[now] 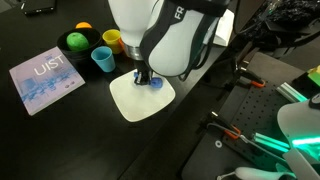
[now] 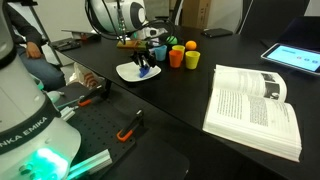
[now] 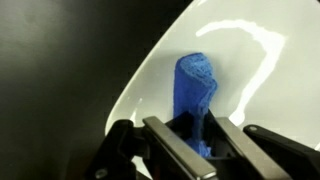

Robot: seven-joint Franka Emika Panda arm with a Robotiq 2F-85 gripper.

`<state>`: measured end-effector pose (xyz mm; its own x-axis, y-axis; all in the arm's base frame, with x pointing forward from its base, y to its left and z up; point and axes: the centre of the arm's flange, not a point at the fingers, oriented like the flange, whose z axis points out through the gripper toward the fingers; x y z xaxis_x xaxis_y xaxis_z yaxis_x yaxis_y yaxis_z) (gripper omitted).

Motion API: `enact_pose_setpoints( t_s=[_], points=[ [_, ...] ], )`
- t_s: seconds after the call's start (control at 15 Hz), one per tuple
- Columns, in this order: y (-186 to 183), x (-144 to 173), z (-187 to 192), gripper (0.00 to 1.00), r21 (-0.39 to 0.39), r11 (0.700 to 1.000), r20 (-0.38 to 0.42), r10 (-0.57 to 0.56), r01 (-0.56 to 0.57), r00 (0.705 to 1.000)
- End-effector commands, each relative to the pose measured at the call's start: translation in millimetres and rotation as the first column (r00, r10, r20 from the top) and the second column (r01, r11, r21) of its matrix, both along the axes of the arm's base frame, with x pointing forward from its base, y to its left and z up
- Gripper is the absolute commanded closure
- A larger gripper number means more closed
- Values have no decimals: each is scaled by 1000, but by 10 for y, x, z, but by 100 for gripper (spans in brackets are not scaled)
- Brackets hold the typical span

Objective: Clean the plate with the sponge

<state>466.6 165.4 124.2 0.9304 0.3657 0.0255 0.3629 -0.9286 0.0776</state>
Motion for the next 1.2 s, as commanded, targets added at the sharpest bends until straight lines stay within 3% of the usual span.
enact_pose_setpoints(
  t_s=[0.0, 0.33, 0.87, 1.13],
  points=[
    [262, -74, -78, 92, 71, 997, -54, 6, -2, 999],
    [483, -188, -65, 92, 118, 993, -67, 35, -27, 997],
    [9, 83, -177, 92, -5, 999, 1, 40, -40, 999],
    [-92, 106, -126, 92, -22, 999, 1, 48, -48, 999]
  ],
)
